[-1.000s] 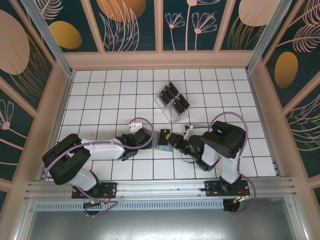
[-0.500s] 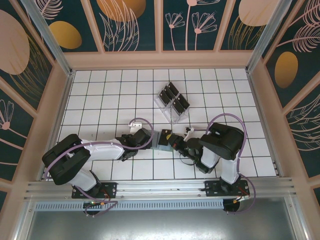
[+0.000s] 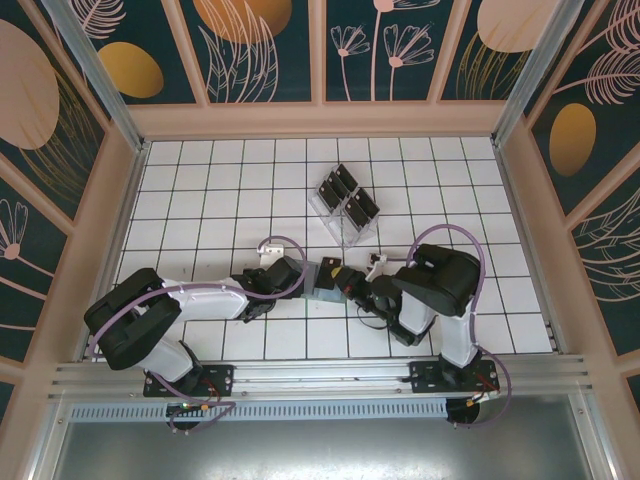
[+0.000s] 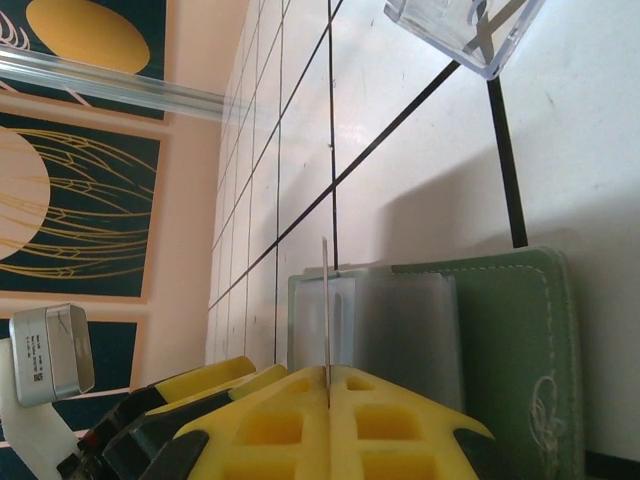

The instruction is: Put the credit cards into the card holder

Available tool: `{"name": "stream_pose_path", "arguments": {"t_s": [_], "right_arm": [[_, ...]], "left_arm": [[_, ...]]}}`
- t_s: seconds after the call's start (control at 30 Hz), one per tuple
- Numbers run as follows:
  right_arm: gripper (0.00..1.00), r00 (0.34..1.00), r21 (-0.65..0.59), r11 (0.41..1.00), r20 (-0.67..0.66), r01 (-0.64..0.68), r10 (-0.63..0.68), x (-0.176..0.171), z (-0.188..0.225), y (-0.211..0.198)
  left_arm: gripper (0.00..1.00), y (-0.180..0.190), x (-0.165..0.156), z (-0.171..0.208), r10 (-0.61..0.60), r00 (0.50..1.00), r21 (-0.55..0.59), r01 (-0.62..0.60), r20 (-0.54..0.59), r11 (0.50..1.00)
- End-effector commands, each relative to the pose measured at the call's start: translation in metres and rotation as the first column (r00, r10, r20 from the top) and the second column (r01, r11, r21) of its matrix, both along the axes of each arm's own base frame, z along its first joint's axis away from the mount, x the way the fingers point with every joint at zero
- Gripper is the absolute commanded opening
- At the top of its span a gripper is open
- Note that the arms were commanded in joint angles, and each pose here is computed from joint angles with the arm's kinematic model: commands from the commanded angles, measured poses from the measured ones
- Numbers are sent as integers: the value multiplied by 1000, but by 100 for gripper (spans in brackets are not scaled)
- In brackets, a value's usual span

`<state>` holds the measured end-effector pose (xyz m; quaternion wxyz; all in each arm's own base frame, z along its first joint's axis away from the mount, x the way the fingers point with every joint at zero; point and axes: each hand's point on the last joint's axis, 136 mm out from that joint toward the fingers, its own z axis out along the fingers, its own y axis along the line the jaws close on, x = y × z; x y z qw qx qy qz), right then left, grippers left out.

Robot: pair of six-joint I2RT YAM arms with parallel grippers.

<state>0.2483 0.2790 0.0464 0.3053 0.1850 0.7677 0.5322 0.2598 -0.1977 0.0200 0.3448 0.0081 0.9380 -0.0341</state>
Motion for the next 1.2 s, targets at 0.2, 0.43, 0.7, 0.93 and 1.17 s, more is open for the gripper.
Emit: {"name": "stream_pose_path", "arguments": {"t_s": [0.2,0.43,0.7,0.93,1.17], "right_arm": [[0,1000,31,1000,10,-5,5,3,4,7],[0,1000,23,1000,-4,2,-2,2,1,4],[0,1000,12,1000,-23,11,-11,1,-4,1],[0,999,2,1000,-32,4,-4,-1,-7,1],[0,999,-19,1000,-33,7,-7,-4,-8,-3]], "left_arm": [[99,13,-18,-18,-23,997,55,27,-76,998],[98,13,-18,-19,-23,997,53,27,-74,998],[99,13,-18,-17,-25,997,49,28,-71,998],[98,13,-18,-16,-25,997,48,28,-68,998],[99,13,-19,-17,-25,997,45,28,-71,999]]}}
